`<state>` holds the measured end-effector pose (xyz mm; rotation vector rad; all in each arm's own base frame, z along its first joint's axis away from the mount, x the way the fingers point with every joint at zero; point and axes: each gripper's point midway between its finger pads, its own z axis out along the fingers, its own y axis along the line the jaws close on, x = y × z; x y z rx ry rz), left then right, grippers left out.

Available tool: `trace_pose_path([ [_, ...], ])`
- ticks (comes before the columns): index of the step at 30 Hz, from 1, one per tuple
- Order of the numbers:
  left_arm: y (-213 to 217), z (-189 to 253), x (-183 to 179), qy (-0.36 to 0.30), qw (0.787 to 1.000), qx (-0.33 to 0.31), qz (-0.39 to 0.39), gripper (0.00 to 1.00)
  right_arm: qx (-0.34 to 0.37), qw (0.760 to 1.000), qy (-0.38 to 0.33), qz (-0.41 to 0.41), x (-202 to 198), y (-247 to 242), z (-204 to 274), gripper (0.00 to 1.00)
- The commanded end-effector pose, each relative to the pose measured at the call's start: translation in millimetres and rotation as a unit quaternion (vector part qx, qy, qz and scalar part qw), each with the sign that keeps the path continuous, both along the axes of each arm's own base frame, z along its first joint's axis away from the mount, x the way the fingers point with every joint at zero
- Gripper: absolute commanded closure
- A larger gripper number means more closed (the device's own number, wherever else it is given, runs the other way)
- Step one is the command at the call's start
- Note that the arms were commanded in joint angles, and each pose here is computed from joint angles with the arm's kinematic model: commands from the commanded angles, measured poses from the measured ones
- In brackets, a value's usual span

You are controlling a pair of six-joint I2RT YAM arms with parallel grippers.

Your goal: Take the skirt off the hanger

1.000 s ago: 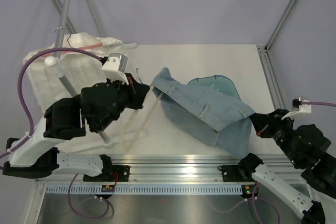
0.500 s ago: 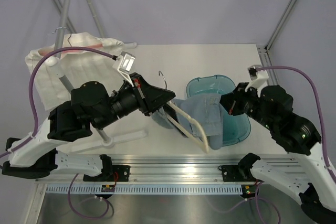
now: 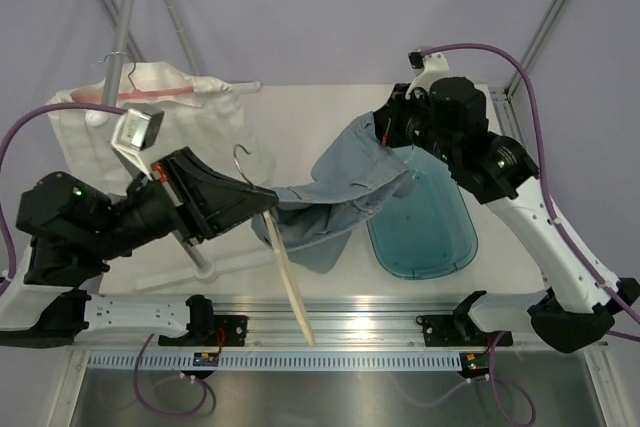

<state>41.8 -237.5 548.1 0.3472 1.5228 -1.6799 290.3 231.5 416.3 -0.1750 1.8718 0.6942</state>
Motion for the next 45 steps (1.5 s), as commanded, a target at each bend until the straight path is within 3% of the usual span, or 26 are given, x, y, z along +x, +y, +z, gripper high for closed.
trace_pose_path([
  [1, 39.2, 91.1, -29.2, -0.048, 0.985, -0.155, -0.055, 1.00, 0.051, 0.998, -0.030, 0.029, 9.4, 21.1, 25.1, 1.00],
  [5, 46.4, 121.4, -37.8, -0.081, 0.973, -0.203, -0.068, 1.00, 0.062, 0.995, 0.008, 0.077, 14.4, 50.5, 5.1, 1.00],
  [9, 38.8, 129.4, -29.5, -0.096, 0.974, -0.203, -0.045, 1.00, 0.049, 0.990, 0.013, 0.128, -3.7, 82.8, -4.2, 1.00],
  [15, 10.9, 106.8, -5.2, -0.112, 0.984, -0.138, 0.011, 1.00, 0.053, 0.979, 0.028, 0.194, -53.7, 112.6, -8.6, 1.00],
  [22, -4.7, 74.7, 23.3, -0.116, 0.989, -0.055, 0.077, 1.00, 0.110, 0.969, 0.019, 0.218, -97.6, 90.7, 9.0, 1.00],
  [28, -17.7, 79.9, 19.4, -0.123, 0.988, -0.064, 0.060, 1.00, 0.099, 0.974, 0.027, 0.203, -100.3, 79.3, 0.5, 1.00],
  [31, -21.3, 84.6, 19.5, -0.128, 0.987, -0.075, 0.060, 1.00, 0.102, 0.961, 0.049, 0.254, -113.7, 102.3, -6.8, 1.00],
  [35, -34.0, 77.8, 21.6, -0.136, 0.987, -0.063, 0.059, 1.00, 0.077, 0.956, 0.063, 0.274, -131.2, 136.7, -27.3, 1.00],
  [38, -41.6, 65.5, 24.8, -0.134, 0.988, -0.047, 0.062, 1.00, 0.101, 0.956, 0.062, 0.269, -135.5, 137.5, -28.3, 1.00],
  [41, -44.5, 61.3, 17.3, -0.128, 0.989, -0.061, 0.040, 1.00, 0.114, 0.961, 0.051, 0.245, -128.4, 132.8, -24.9, 1.00],
  [45, -47.0, 70.4, -0.7, -0.107, 0.989, -0.101, -0.013, 1.00, 0.070, 0.970, 0.058, 0.226, -114.8, 138.9, -36.3, 1.00],
])
